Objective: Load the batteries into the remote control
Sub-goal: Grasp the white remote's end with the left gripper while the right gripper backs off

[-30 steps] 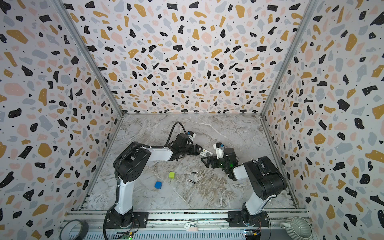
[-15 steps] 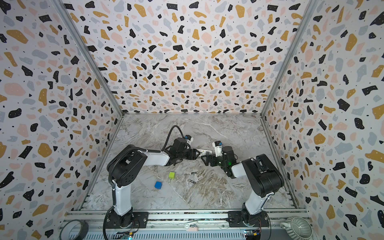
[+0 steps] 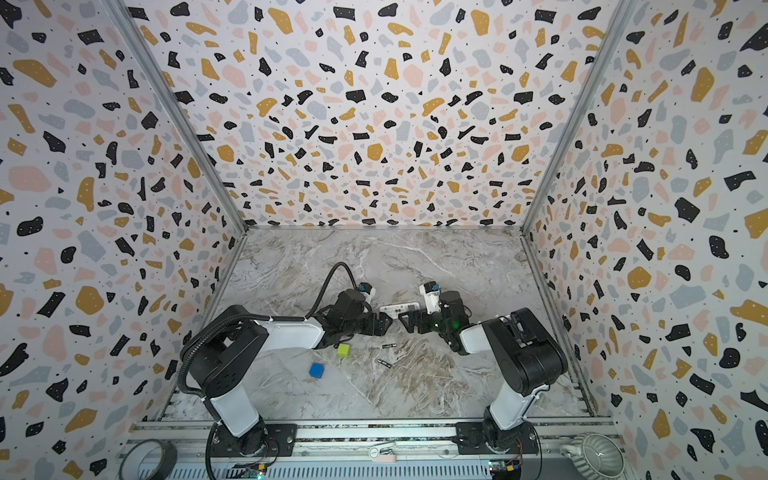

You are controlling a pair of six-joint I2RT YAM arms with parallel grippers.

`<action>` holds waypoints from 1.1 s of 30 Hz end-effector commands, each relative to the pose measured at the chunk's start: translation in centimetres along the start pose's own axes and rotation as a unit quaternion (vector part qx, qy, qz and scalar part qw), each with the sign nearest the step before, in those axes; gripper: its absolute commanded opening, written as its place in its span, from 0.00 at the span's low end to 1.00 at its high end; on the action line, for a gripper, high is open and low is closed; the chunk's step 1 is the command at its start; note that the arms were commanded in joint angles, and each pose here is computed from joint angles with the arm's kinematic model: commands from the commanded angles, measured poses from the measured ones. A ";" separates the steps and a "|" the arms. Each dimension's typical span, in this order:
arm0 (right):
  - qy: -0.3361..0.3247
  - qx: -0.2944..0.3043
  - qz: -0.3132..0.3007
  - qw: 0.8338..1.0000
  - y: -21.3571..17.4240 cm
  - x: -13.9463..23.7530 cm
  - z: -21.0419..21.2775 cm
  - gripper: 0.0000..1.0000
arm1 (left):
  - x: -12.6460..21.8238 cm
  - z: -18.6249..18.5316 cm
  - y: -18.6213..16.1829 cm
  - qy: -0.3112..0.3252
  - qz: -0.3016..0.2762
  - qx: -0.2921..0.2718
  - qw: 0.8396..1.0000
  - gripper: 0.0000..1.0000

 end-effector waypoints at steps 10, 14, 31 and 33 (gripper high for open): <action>-0.042 -0.006 -0.084 0.996 2.5 7.9 -1.8 0.99 | 1.1 -6.4 3.6 0.081 0.058 -0.257 0.961 0.99; -0.065 -0.020 -0.096 0.993 2.0 9.1 -2.7 0.99 | -1.0 -8.4 4.3 0.061 0.079 -0.293 0.951 0.99; -0.086 -0.055 -0.123 0.987 0.6 11.0 -4.6 1.00 | -8.4 -10.3 3.4 0.086 0.167 -0.394 0.900 0.91; -0.088 -0.054 -0.125 0.987 0.7 11.1 -4.6 1.00 | -8.9 -10.2 3.4 0.094 0.170 -0.398 0.896 0.89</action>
Point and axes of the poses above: each gripper's point midway between its finger pads, its own x axis back along the fingers, its own z axis along the line the jaws close on, y = z × x, the point moved 9 cm from there along x, back along the fingers, and after that the axes turned 12 degrees about x, right-handed, at the moved point
